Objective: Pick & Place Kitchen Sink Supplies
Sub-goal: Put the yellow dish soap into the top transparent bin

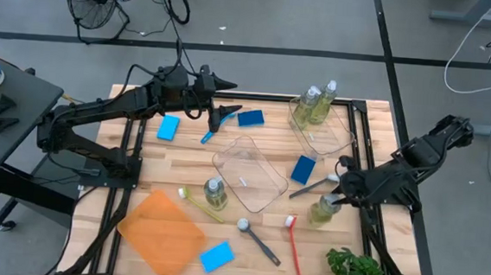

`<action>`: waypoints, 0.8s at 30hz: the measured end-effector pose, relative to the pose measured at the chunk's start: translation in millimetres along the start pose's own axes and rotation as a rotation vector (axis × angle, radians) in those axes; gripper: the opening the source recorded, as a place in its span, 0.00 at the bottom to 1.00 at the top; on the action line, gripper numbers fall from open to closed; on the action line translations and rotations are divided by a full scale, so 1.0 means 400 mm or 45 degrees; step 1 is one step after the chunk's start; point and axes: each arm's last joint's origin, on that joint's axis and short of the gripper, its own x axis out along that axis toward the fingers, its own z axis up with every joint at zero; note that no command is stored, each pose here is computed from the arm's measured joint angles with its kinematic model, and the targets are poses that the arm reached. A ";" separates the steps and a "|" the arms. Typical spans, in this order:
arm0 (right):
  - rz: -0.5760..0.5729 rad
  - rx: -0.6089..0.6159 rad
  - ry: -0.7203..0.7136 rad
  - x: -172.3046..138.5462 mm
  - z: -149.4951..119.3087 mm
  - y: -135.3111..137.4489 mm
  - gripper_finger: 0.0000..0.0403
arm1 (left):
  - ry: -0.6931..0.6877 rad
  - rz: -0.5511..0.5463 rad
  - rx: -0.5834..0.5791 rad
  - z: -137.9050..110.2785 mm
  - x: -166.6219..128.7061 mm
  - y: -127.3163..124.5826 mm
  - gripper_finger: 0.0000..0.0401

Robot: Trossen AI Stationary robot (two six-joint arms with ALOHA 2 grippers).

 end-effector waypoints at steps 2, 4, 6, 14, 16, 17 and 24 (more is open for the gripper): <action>-0.048 -0.015 -0.002 -0.011 0.000 -0.004 0.19 | 0.000 0.000 0.000 0.000 0.000 0.000 0.80; -0.102 -0.024 -0.014 -0.021 0.002 -0.009 0.19 | -0.001 0.000 0.000 0.000 0.000 0.000 0.80; -0.157 -0.028 -0.032 -0.031 0.005 -0.013 0.19 | 0.000 0.000 0.000 0.000 0.000 0.000 0.80; -0.380 -0.040 -0.101 -0.065 0.012 -0.029 0.19 | -0.002 0.000 0.000 0.000 0.000 0.000 0.80; -0.438 -0.037 -0.127 -0.073 0.015 -0.034 0.19 | -0.002 0.000 0.000 0.001 0.000 0.000 0.80; -0.468 -0.041 -0.142 -0.077 0.018 -0.037 0.19 | -0.002 0.000 0.000 0.000 0.000 0.000 0.80; -0.654 -0.067 -0.231 -0.121 0.043 -0.065 0.19 | -0.001 0.000 -0.001 0.000 0.000 0.000 0.80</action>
